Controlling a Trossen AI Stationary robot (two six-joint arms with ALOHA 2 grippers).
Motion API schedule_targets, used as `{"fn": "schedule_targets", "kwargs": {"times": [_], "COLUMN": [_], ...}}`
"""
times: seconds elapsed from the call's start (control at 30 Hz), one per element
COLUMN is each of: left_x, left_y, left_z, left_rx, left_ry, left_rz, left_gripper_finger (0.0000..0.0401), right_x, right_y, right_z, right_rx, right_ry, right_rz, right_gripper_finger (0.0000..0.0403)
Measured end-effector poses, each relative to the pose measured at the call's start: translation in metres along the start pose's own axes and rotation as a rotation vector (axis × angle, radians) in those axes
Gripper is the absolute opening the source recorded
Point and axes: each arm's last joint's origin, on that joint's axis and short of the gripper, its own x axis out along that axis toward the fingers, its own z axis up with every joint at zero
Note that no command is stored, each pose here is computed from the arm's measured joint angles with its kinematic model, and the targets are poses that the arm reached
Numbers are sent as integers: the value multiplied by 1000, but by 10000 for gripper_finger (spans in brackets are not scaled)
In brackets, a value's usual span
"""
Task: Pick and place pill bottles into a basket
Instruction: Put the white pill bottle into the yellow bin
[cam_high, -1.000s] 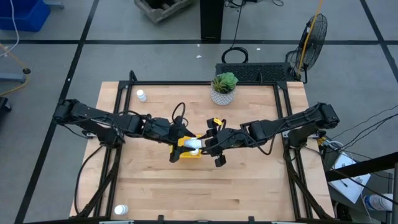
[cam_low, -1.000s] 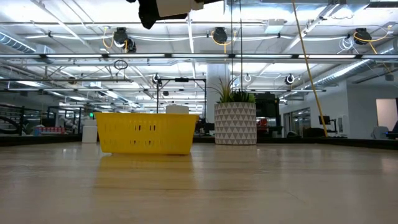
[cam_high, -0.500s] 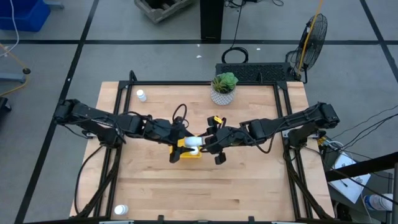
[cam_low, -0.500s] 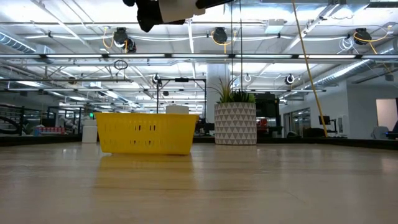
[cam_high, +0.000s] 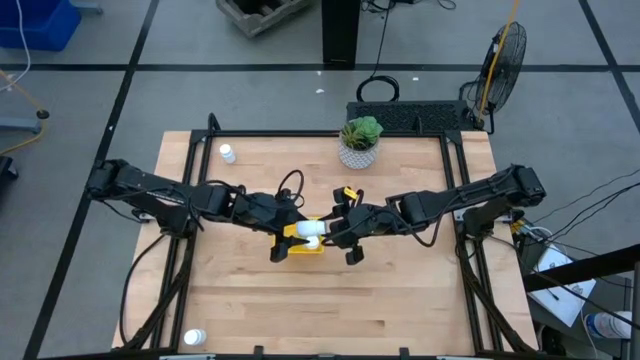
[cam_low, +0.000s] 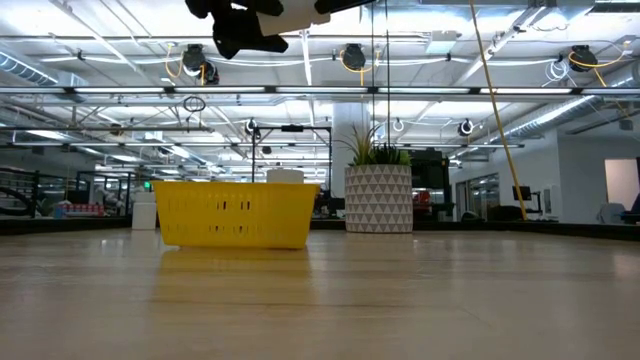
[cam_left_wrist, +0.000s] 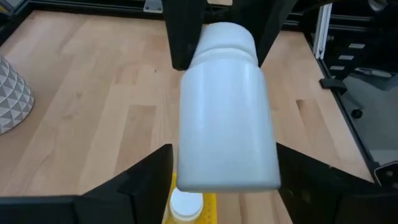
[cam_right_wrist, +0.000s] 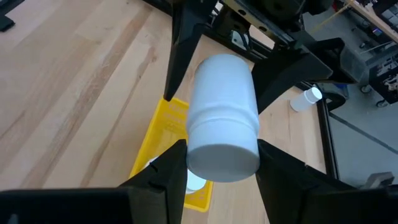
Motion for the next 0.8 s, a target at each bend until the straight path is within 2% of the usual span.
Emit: {"fn": "schedule_targets", "kwargs": {"times": [0.27,0.43,0.63,0.8], "left_x": [0,0,-2,-2], "left_y": [-1,-3,-6,-6], "left_z": [0,1,5,5], "left_rx": [-1,-2,25,25], "left_ry": [0,-14,-42,-39], "left_rz": [-11,-17,-31,-47], "left_gripper_finger": [174,177,245,248], "right_x": [0,-1,-1,0], "right_y": [0,0,-1,-1], "right_z": [0,0,0,0], "right_rx": [3,9,17,15], "right_ry": [-2,-10,-12,-12], "right_rz": [3,22,26,28], "right_gripper_finger": [146,146,146,146]}}
